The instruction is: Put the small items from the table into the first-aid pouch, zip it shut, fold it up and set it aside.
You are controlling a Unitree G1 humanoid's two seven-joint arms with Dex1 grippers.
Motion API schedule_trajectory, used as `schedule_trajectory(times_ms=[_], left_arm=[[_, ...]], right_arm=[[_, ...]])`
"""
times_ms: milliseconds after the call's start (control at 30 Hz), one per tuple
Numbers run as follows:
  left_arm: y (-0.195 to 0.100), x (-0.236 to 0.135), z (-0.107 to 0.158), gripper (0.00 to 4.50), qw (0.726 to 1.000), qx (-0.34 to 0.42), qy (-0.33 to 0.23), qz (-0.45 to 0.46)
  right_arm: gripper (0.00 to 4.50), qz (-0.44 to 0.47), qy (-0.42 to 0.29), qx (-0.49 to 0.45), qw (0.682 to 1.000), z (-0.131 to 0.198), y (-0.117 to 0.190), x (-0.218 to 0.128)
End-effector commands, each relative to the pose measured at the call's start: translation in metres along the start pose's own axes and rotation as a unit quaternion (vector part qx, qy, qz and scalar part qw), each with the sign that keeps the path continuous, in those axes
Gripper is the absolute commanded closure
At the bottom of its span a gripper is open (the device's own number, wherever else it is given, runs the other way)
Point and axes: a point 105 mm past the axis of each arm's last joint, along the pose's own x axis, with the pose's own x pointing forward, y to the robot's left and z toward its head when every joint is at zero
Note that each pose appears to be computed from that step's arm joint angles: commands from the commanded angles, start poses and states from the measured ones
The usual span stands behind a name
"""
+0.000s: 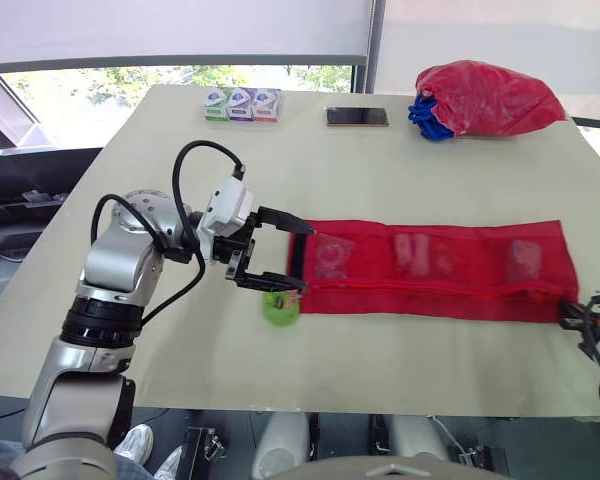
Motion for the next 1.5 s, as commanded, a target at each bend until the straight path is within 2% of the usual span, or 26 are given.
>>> schedule_trajectory(times_ms=[33, 133, 233, 367, 400, 500, 600, 800, 933, 1033, 1100, 1233, 1333, 1500], left_arm=[[-0.001, -0.005, 0.014, 0.0, 1.0, 0.026, -0.003, 0.004], [-0.002, -0.004, 0.015, 0.0, 1.0, 0.026, -0.003, 0.003], [-0.003, -0.004, 0.014, 0.0, 1.0, 0.022, -0.003, 0.004], [-0.002, -0.013, 0.01, 0.0, 1.0, 0.008, 0.007, 0.026], [-0.001, -0.015, 0.009, 0.0, 0.999, 0.005, 0.008, 0.032], [0.006, -0.019, -0.007, 0.0, 0.996, -0.037, 0.036, 0.075], [0.013, -0.018, -0.026, 0.0, 0.987, -0.091, 0.055, 0.119], [0.028, -0.011, -0.05, 0.0, 0.958, -0.208, 0.021, 0.197], [0.03, 0.0, -0.063, 0.0, 0.929, -0.302, -0.004, 0.215], [0.027, 0.012, -0.076, 0.0, 0.907, -0.358, 0.014, 0.221], [0.026, 0.018, -0.078, 0.0, 0.894, -0.39, 0.006, 0.221], [0.024, 0.029, -0.079, 0.0, 0.86, -0.467, -0.017, 0.204], [0.024, 0.036, -0.084, 0.0, 0.816, -0.545, -0.03, 0.189], [0.016, 0.054, -0.09, 0.0, 0.791, -0.59, -0.017, 0.159]], right_arm=[[4.43, -0.071, -0.025, -0.042, 0.996, 0.016, -0.036, -0.007], [4.43, -0.065, -0.042, -0.058, 0.995, 0.022, -0.037, -0.006], [3.56, -0.038, -0.057, -0.072, 0.995, 0.028, -0.03, -0.011], [1.7, 0.048, -0.038, -0.135, 0.989, 0.026, -0.013, -0.035], [1.37, 0.065, -0.031, -0.147, 0.987, 0.025, -0.01, -0.04], [0.02, 0.127, -0.062, -0.198, 0.97, 0.037, 0.002, -0.058], [0.02, 0.212, -0.109, -0.208, 0.949, 0.056, 0.025, -0.08], [0.02, 0.342, -0.156, -0.207, 0.903, 0.077, 0.08, -0.11], [0.02, 0.394, -0.179, -0.202, 0.878, 0.089, 0.117, -0.12], [0.02, 0.415, -0.206, -0.204, 0.862, 0.099, 0.139, -0.125], [0.02, 0.431, -0.217, -0.206, 0.851, 0.102, 0.152, -0.13], [0.02, 0.448, -0.231, -0.216, 0.837, 0.105, 0.165, -0.135], [0.02, 0.45, -0.231, -0.214, 0.835, 0.106, 0.167, -0.135], [0.02, 0.452, -0.227, -0.216, 0.835, 0.102, 0.169, -0.134]])
